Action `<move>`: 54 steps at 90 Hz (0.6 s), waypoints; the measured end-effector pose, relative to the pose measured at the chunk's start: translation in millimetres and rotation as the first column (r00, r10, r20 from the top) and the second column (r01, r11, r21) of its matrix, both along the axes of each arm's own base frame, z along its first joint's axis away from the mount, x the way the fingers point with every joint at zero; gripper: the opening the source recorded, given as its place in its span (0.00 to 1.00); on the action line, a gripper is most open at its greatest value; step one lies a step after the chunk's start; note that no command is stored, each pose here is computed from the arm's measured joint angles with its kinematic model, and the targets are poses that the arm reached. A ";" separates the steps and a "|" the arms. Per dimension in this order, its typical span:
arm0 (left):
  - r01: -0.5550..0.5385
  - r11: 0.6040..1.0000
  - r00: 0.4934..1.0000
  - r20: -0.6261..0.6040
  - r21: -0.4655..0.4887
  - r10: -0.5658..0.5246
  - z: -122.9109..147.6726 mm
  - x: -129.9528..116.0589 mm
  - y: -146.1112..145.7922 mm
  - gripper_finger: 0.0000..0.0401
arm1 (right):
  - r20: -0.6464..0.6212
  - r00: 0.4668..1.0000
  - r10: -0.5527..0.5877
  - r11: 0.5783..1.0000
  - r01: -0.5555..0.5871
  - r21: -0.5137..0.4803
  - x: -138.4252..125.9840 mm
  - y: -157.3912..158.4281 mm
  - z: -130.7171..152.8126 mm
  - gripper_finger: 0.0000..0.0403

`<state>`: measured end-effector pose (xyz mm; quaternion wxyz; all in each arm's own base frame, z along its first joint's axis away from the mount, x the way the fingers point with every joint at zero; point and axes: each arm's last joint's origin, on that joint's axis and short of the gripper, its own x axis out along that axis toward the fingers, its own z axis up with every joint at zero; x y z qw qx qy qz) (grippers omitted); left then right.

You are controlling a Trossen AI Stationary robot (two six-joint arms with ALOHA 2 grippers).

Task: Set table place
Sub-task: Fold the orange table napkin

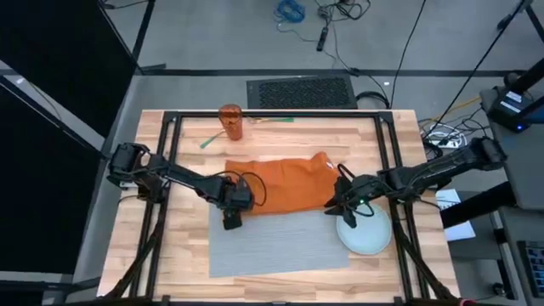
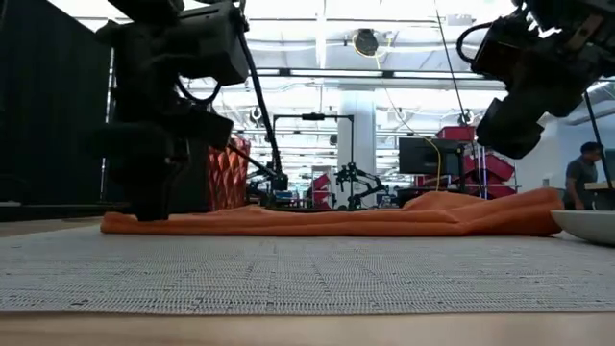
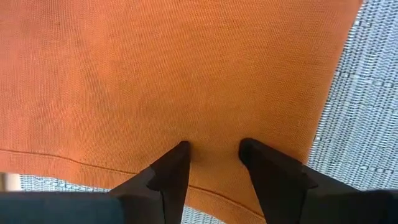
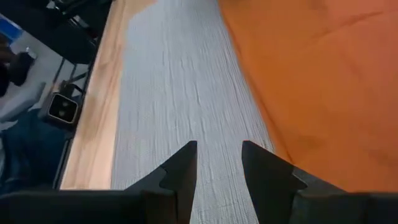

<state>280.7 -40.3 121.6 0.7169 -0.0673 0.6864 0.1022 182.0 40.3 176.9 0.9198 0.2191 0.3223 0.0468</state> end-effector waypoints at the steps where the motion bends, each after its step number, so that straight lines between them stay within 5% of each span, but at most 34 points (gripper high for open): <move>1: 0.001 1.000 1.000 -0.001 -0.001 -0.001 0.5 0.5 1.0 0.37 | 0.001 1.000 0.000 1.000 0.000 0.000 0.2 0.0 0.0 0.28; 54: -0.001 1.000 0.995 0.102 -0.005 0.001 0.7 17.6 48.4 0.36 | 0.042 0.999 0.012 1.000 -0.011 -0.013 4.0 0.7 1.8 0.28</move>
